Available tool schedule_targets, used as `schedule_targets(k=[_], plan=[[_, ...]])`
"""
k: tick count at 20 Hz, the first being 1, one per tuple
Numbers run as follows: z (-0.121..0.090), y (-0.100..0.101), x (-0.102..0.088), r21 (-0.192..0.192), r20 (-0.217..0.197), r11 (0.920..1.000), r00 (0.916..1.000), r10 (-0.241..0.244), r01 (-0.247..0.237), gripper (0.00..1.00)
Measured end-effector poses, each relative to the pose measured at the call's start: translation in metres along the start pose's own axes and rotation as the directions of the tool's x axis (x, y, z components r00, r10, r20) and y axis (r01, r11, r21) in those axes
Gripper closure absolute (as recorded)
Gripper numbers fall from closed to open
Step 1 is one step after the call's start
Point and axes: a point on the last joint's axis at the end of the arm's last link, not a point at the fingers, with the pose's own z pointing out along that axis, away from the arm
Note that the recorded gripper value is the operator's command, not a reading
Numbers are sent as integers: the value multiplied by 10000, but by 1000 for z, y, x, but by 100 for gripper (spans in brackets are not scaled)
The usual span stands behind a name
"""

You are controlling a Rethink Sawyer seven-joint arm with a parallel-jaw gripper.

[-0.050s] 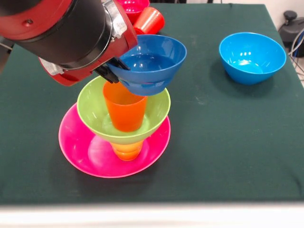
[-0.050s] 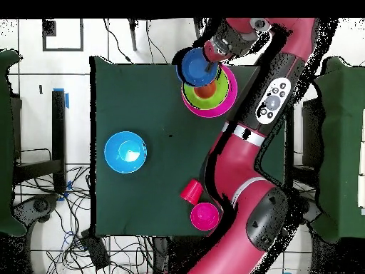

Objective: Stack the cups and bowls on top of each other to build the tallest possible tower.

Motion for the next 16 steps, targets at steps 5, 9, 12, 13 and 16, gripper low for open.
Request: schedule_targets(k=[5,9,12,13,16], plan=[[-2,2,2,140,-45,9998,9999,-119,119,100],[0,0,6,198,-115,9996,9998,-180,182,100],[2,-2,8,212,-158,9996,9997,-200,203,100],[4,-5,10,242,-227,9995,9996,-194,200,100],[8,-9,12,262,-310,9995,9994,-180,188,100]])
